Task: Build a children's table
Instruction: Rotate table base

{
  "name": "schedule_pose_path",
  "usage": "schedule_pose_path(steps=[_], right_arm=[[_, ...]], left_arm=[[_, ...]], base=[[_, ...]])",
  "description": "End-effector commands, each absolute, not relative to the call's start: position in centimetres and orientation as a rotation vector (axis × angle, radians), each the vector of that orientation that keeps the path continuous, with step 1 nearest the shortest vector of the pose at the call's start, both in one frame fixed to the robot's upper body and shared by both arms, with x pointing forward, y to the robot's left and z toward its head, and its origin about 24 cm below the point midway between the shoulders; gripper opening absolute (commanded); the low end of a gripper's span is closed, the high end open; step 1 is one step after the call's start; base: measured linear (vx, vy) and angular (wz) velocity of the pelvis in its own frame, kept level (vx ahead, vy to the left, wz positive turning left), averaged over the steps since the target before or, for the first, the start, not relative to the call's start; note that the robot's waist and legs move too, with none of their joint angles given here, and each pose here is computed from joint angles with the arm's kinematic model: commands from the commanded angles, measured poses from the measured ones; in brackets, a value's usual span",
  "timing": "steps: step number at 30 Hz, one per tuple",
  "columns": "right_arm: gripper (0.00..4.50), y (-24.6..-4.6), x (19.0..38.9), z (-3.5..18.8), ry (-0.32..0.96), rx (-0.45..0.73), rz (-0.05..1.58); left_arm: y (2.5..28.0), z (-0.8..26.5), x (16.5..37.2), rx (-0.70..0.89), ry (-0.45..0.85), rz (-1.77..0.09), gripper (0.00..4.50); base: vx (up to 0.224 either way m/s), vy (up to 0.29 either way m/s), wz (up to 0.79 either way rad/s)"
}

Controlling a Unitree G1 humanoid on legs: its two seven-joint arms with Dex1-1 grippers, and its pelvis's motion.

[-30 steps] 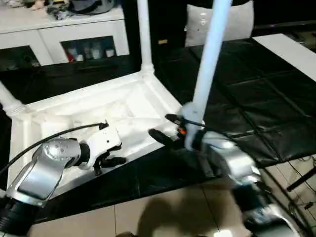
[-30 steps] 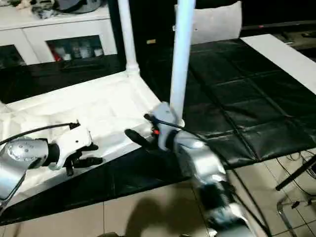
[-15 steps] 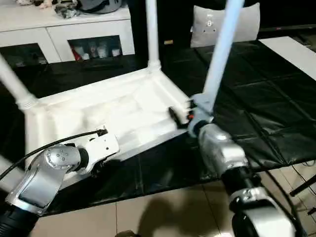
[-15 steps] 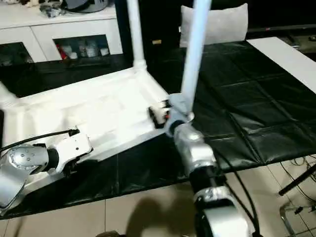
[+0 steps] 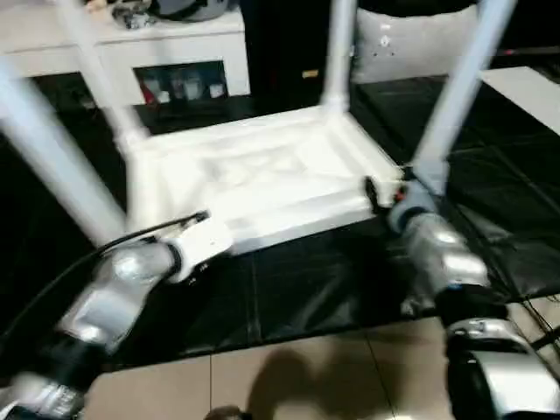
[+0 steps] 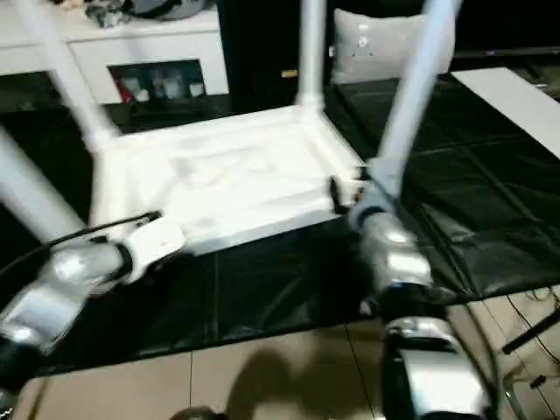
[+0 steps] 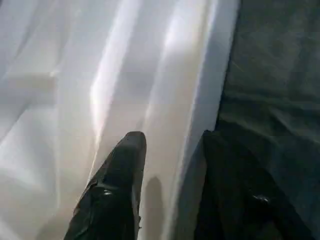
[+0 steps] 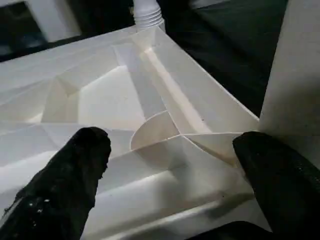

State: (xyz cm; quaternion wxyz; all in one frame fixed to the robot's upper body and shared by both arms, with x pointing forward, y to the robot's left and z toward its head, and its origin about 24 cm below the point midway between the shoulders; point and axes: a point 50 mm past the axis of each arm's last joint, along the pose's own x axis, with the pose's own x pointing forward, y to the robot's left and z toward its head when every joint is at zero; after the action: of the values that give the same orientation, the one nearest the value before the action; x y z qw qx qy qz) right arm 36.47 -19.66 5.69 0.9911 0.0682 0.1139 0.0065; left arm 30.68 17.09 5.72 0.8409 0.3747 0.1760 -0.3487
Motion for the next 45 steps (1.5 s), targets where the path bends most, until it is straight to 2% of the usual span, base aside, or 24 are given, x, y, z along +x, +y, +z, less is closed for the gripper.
schedule_pose_path(steps=[1, 6, 10, 13, 14, 15, 16, 17, 19, 22, 23, 29, 31, 32, 36, 40, 45], right_arm=[[4.5, -22.5, 35.9, 5.9, 0.205, 0.146, -0.107], [4.5, -24.1, 34.7, 5.4, 0.203, 0.126, -0.141], [4.5, -23.2, 34.3, 5.4, 0.192, 0.089, -0.066], [4.5, -21.7, 34.1, 5.5, 0.178, 0.07, 0.033], [4.5, -20.8, 33.9, 5.7, 0.165, 0.067, 0.099], [4.5, -20.8, 33.9, 5.7, 0.165, 0.067, 0.099], [4.5, -19.1, 33.4, 6.0, 0.134, 0.038, 0.212], [4.5, -18.6, 33.1, 6.0, 0.128, 0.03, 0.248], [4.5, -18.0, 32.7, 5.9, 0.137, 0.021, 0.284], [4.5, -17.5, 32.1, 5.8, 0.143, 0.014, 0.323], [4.5, -17.1, 31.7, 5.7, 0.154, 0.015, 0.355], [4.5, -16.6, 30.5, 5.2, 0.213, 0.0, 0.395], [4.5, -16.7, 30.3, 5.0, 0.233, -0.004, 0.392], [4.5, -16.7, 30.3, 4.9, 0.237, -0.004, 0.392], [4.5, -16.9, 30.0, 4.4, 0.276, -0.005, 0.366], [4.5, -17.2, 29.5, 3.0, 0.369, 0.001, 0.343], [4.5, -17.3, 29.6, 2.4, 0.39, 0.026, 0.301]], left_arm=[[17.9, 6.3, 31.5, 0.821, 0.35, -0.649, 2.07], [17.2, 6.5, 32.9, 0.808, 0.289, -0.568, 2.07], [16.3, 6.4, 33.0, 0.718, 0.245, -0.55, 2.07], [15.7, 6.1, 32.4, 0.57, 0.214, -0.542, 2.07], [15.4, 5.9, 31.5, 0.47, 0.204, -0.55, 2.27], [15.4, 5.9, 31.5, 0.47, 0.204, -0.55, 2.37], [15.6, 5.4, 29.6, 0.321, 0.184, -0.532, 2.42], [15.7, 5.3, 28.9, 0.273, 0.181, -0.524, 2.42], [16.1, 5.1, 28.0, 0.235, 0.174, -0.483, 2.48], [16.8, 4.8, 26.7, 0.203, 0.164, -0.418, 2.83], [17.7, 4.6, 25.7, 0.182, 0.15, -0.334, 2.84], [20.2, 4.7, 24.4, 0.123, 0.128, -0.037, 3.26], [20.6, 4.8, 24.5, 0.12, 0.117, 0.002, 3.39], [20.7, 4.8, 24.6, 0.119, 0.115, 0.008, 3.63], [20.9, 5.3, 25.6, 0.109, 0.09, -0.01, 3.84], [21.0, 5.9, 28.2, 0.13, 0.07, -0.047, 4.09], [21.8, 6.9, 30.6, 0.125, 0.066, -0.028, 4.41]], base=[[0.0, 0.0, 0.0], [0.0, 0.0, 0.0], [0.0, 0.0, 0.0], [0.0, 0.0, 0.0], [0.0, 0.0, 0.0], [0.0, 0.0, 0.0], [0.0, 0.0, 0.0], [0.0, 0.0, 0.0], [0.0, 0.0, 0.0], [0.0, 0.0, 0.0], [0.0, 0.0, 0.0], [0.0, 0.0, 0.0], [0.0, 0.0, 0.0], [0.0, 0.0, 0.0], [0.0, 0.0, 0.0], [0.0, 0.0, 0.0], [0.0, 0.0, 0.0]])
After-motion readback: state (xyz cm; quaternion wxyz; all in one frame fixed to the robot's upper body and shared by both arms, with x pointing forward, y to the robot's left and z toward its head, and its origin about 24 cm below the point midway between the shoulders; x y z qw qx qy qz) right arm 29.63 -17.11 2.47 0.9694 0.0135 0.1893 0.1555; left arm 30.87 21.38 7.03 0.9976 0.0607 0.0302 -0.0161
